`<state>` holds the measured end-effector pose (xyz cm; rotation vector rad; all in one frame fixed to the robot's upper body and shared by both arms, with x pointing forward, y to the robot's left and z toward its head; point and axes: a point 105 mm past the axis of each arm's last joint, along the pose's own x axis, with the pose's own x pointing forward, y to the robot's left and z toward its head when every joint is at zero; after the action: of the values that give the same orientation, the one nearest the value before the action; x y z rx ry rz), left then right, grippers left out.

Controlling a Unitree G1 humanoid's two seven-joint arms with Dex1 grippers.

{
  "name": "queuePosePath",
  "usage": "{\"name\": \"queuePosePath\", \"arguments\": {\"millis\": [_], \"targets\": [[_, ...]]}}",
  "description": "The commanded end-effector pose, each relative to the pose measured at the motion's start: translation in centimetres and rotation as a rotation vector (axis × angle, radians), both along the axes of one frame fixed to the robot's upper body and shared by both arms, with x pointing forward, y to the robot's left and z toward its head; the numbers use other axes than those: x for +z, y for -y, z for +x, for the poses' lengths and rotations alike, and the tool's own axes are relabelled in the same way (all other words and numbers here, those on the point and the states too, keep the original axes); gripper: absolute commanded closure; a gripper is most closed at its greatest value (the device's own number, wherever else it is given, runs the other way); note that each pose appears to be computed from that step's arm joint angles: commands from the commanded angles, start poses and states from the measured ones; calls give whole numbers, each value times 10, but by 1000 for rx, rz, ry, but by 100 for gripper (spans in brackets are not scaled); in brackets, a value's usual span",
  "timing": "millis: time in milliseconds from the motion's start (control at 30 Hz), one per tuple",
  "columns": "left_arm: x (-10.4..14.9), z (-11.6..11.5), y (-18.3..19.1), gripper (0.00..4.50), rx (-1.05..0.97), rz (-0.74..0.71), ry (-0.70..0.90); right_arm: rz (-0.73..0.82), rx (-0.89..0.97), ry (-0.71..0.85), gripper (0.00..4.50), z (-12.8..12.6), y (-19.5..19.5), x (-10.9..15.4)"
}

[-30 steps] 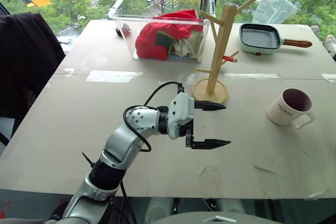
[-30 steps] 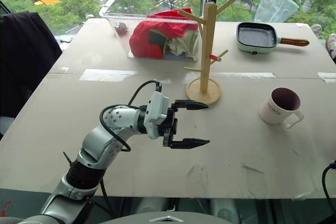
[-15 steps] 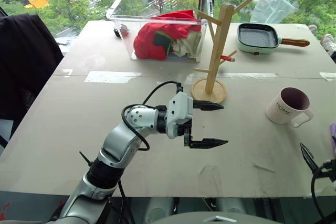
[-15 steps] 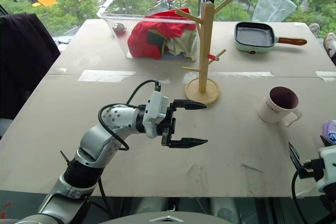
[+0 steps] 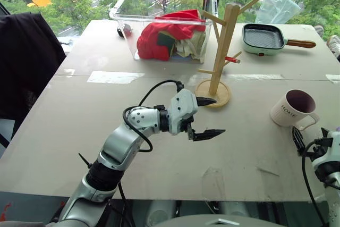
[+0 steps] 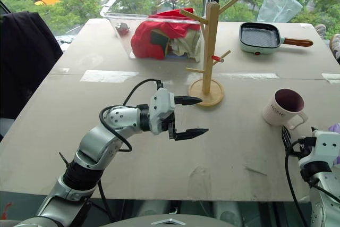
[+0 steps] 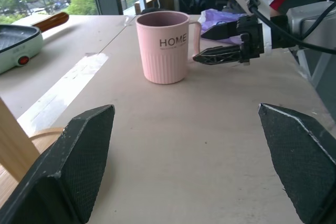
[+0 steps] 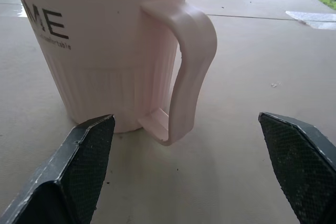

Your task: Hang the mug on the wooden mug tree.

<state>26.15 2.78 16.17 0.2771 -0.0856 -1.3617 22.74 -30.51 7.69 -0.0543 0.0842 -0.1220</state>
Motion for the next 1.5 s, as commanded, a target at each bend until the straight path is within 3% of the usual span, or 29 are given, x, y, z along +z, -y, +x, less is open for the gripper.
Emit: {"name": "queuePosePath", "arguments": {"millis": [33, 267, 433, 467, 500, 567, 600, 800, 1000, 1233, 1500], "targets": [[11, -4, 3, 0, 4, -1, 50, -12, -16, 26, 7, 1, 7, 8], [7, -4, 0, 0, 24, 18, 46, 19, -19, 73, 7, 6, 8, 11], [6, -3, -1, 0, 18, 24, 48, 25, -12, 73, 221, 11, 10, 8], [6, -3, -1, 0, 18, 24, 49, 27, -9, 77, 281, 11, 10, 8], [6, -3, -1, 0, 19, 24, 53, 37, -3, 86, 310, 13, 9, 8], [7, -2, -1, 0, 19, 22, 58, 52, 6, 99, 420, 16, 7, 8], [7, -2, -1, 0, 20, 20, 59, 55, 12, 95, 445, 18, 5, 6], [8, 0, -6, 0, 50, -15, 52, 59, 63, 120, 445, 31, -7, 9], [10, 5, -25, 0, 125, -195, 46, -99, 330, 133, 445, 48, -35, 50], [9, 6, -51, 0, 213, -469, -4, -306, 662, 170, 445, 69, -94, 120], [10, 4, -69, 0, 256, -640, -6, -490, 803, 154, 445, 75, -133, 165]]}}
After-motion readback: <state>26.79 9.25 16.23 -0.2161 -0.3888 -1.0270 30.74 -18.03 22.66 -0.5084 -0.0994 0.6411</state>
